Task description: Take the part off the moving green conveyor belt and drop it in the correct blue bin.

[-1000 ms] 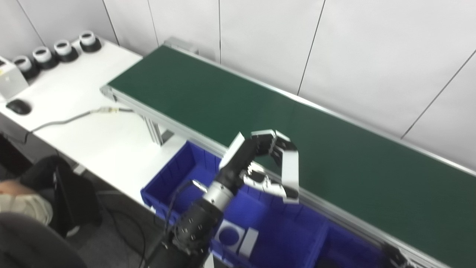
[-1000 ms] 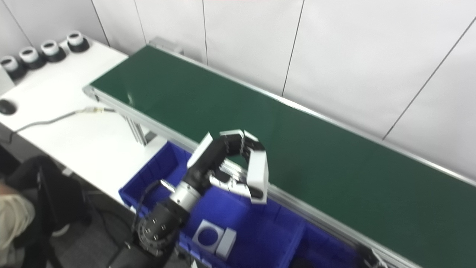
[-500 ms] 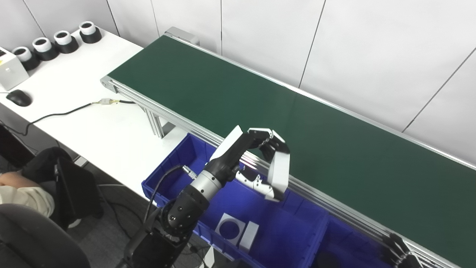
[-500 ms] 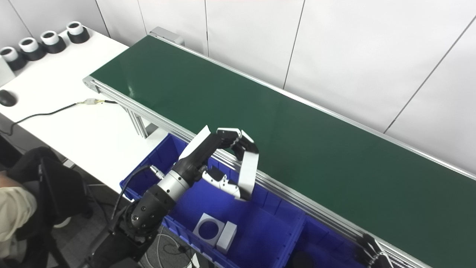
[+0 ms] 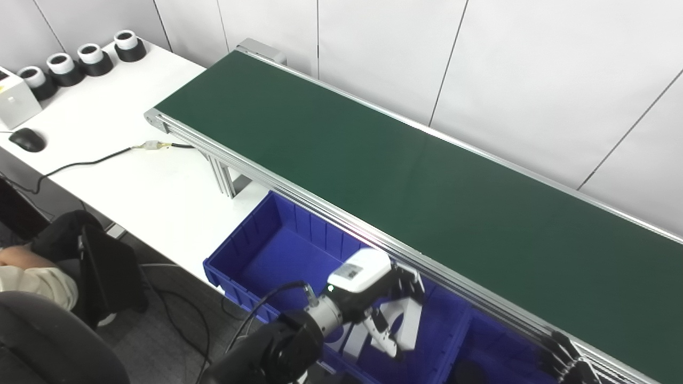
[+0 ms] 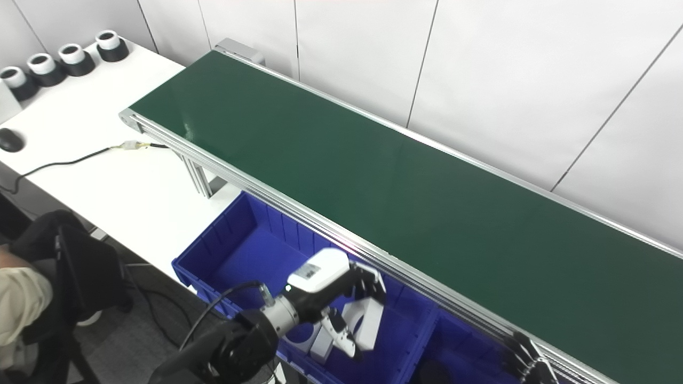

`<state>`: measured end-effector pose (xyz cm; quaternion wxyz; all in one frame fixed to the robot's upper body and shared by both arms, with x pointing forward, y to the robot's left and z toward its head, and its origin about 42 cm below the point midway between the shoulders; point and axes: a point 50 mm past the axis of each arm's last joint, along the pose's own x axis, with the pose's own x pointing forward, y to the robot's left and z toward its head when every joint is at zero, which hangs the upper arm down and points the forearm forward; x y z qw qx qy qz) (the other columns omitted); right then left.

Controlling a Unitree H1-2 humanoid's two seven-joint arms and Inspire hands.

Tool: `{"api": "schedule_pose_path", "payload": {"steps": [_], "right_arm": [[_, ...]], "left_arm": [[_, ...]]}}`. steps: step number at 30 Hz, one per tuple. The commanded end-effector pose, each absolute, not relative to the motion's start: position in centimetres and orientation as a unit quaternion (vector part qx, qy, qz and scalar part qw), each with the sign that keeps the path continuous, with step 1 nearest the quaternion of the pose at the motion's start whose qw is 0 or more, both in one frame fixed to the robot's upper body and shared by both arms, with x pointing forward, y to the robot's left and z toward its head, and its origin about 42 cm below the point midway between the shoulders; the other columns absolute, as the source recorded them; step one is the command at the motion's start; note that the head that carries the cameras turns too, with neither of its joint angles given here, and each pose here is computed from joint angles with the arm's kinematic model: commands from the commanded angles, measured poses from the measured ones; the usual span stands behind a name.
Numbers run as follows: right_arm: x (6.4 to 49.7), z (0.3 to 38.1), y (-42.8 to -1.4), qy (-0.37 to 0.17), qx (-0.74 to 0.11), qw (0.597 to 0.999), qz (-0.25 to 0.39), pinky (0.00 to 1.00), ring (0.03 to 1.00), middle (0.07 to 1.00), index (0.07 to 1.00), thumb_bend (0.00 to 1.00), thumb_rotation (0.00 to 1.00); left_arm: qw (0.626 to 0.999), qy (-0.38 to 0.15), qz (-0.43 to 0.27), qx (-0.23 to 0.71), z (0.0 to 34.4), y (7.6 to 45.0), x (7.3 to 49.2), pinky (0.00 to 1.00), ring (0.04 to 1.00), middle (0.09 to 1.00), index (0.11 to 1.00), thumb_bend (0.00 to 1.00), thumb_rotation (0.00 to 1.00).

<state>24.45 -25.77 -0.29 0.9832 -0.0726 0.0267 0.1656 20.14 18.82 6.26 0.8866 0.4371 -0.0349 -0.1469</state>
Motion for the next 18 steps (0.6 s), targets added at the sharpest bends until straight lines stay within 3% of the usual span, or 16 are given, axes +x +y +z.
{"api": "schedule_pose_path", "payload": {"steps": [1,11,18], "right_arm": [[25.1,0.8,-25.5,0.005,-0.071,0.984,0.161,0.75,0.787,0.825,0.853,0.95,0.93],[24.9,0.9,-25.1,0.0,-0.07,0.985,0.158,0.74,0.778,0.821,0.847,0.95,0.93],[24.7,1.0,-25.0,-0.001,-0.071,0.985,0.157,0.75,0.784,0.821,0.848,0.95,0.94]], "left_arm": [[0.881,-0.061,-0.133,0.449,6.8,18.6,20.8,0.43,0.452,0.499,0.476,0.52,0.0],[0.818,-0.09,-0.191,0.535,5.5,17.0,20.5,0.44,0.467,0.512,0.469,0.52,0.0],[0.81,-0.093,-0.198,0.545,5.2,16.7,20.3,0.46,0.48,0.519,0.462,0.52,0.0]]}}
